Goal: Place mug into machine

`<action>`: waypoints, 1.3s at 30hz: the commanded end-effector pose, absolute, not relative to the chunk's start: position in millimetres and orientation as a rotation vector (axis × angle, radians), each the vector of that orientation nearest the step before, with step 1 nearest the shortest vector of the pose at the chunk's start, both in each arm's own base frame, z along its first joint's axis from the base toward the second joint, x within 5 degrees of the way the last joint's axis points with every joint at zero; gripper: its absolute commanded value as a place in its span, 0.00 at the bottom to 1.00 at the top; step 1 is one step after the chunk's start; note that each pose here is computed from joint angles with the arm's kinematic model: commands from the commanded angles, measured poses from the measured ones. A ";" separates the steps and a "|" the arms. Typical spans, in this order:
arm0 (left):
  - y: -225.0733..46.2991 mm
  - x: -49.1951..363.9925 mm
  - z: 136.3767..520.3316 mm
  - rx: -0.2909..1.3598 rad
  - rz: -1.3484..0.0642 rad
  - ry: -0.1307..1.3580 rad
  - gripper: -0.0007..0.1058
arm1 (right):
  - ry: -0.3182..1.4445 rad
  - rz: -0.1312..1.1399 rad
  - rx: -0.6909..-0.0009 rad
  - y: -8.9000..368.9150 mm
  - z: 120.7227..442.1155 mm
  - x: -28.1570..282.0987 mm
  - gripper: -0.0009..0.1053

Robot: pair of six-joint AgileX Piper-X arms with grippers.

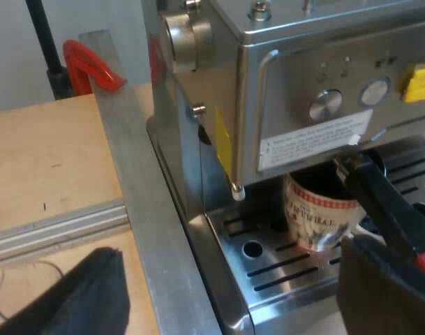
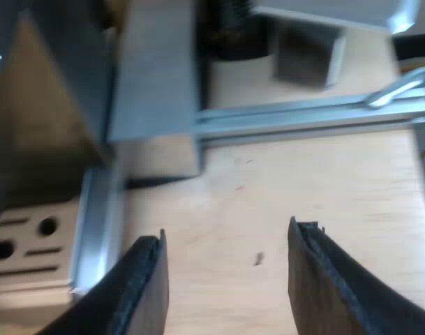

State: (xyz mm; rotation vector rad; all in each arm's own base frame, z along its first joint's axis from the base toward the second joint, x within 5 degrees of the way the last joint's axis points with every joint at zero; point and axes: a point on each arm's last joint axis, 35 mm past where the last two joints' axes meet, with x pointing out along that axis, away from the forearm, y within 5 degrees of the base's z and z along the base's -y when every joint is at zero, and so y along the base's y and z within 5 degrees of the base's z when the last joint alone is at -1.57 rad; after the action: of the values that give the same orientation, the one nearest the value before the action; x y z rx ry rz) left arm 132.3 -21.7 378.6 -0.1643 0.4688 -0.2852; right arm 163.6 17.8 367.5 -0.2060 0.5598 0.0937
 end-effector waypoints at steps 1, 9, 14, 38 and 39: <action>-21.7 130.8 381.0 -0.173 -0.286 0.469 0.66 | 0.527 0.064 -0.228 9.1 376.9 151.2 0.41; -21.1 126.1 383.1 -0.174 -0.285 0.454 0.73 | 0.384 -0.008 -0.264 -1.1 397.1 104.0 0.41; -17.5 110.0 390.2 -0.189 -0.232 0.392 0.73 | 0.275 -0.049 -0.269 -2.6 404.5 65.0 0.41; 0.4 -48.7 359.7 -0.174 -0.194 0.406 0.73 | 0.334 -0.058 -0.255 -4.5 357.9 -32.2 0.41; 0.4 -48.6 359.9 -0.165 -0.196 0.403 0.73 | 0.332 -0.020 -0.248 -3.2 357.7 -32.1 0.41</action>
State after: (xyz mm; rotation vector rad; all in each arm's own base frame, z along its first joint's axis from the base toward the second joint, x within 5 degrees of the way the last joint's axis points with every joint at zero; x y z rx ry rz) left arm -51.1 0.8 359.1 -0.1670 0.3793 -0.1975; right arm -33.7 -5.1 355.9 -0.2456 0.3262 -0.0754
